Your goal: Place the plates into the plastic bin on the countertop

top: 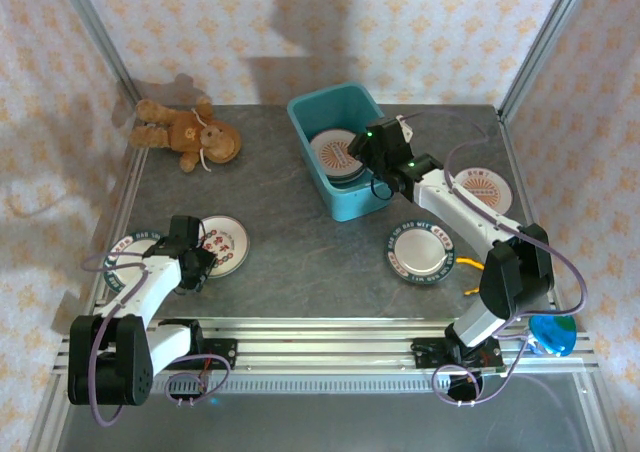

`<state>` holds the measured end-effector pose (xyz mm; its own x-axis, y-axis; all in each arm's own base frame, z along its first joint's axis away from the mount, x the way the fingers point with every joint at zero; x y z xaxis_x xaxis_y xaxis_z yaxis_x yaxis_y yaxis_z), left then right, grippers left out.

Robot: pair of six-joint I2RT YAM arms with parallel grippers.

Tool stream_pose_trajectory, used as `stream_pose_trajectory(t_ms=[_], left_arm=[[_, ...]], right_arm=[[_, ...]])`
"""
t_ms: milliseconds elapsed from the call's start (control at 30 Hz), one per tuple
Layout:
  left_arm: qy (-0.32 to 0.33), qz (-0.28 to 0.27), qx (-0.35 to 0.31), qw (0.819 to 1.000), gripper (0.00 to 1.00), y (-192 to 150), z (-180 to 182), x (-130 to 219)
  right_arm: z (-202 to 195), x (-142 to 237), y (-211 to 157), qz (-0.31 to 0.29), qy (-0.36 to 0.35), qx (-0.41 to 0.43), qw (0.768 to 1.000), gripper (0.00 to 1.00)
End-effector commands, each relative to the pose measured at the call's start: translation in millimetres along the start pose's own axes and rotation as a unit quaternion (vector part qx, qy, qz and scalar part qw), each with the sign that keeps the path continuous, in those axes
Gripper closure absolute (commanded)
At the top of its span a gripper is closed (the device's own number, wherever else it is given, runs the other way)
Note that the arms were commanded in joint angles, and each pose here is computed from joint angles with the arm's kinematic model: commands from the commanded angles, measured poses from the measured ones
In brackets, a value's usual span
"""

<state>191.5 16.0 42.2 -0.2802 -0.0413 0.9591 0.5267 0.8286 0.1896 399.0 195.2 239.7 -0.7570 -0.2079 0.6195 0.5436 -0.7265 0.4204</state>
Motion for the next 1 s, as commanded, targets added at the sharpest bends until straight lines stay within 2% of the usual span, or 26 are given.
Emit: stream_pose_trajectory(t_ms=[0, 167, 567, 733, 967], left_arm=[[-0.039, 0.003, -0.009, 0.999, 0.63, -0.1, -11.4, -9.0], [-0.046, 0.001, -0.015, 0.999, 0.72, 1.2, -14.0, -3.4], [-0.085, -0.015, -0.018, 0.996, 0.86, 2.5, -20.2, 22.7], [-0.122, -0.025, -0.016, 0.992, 0.92, 8.3, -34.2, 40.7], [-0.2, -0.072, -0.019, 0.977, 1.0, 34.9, -73.2, 84.2]], right_arm=[[-12.4, 0.6, -4.9, -0.003, -0.021, -0.001, 1.0, 0.35], [-12.8, 0.3, -4.7, -0.005, -0.021, -0.003, 1.0, 0.35], [-13.3, -1.7, -5.7, -0.006, -0.018, -0.01, 1.0, 0.35], [-9.2, -0.1, -3.8, -0.008, -0.012, -0.007, 1.0, 0.35], [2.1, 1.7, -1.7, 0.0, -0.004, 0.008, 1.0, 0.35]])
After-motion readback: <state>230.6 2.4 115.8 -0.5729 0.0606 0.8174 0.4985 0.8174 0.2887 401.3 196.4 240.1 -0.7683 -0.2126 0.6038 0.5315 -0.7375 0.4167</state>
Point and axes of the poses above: each hand's point on the last joint's axis, 136 mm out from that joint toward the fingers, its own x axis back along the fingers, its own z axis along the line the jaws close on, y = z × x, the point moved 3 cm from there along x, back along the fingers, and after that the axes turned 12 degrees about -x, right-handed, at the moved point
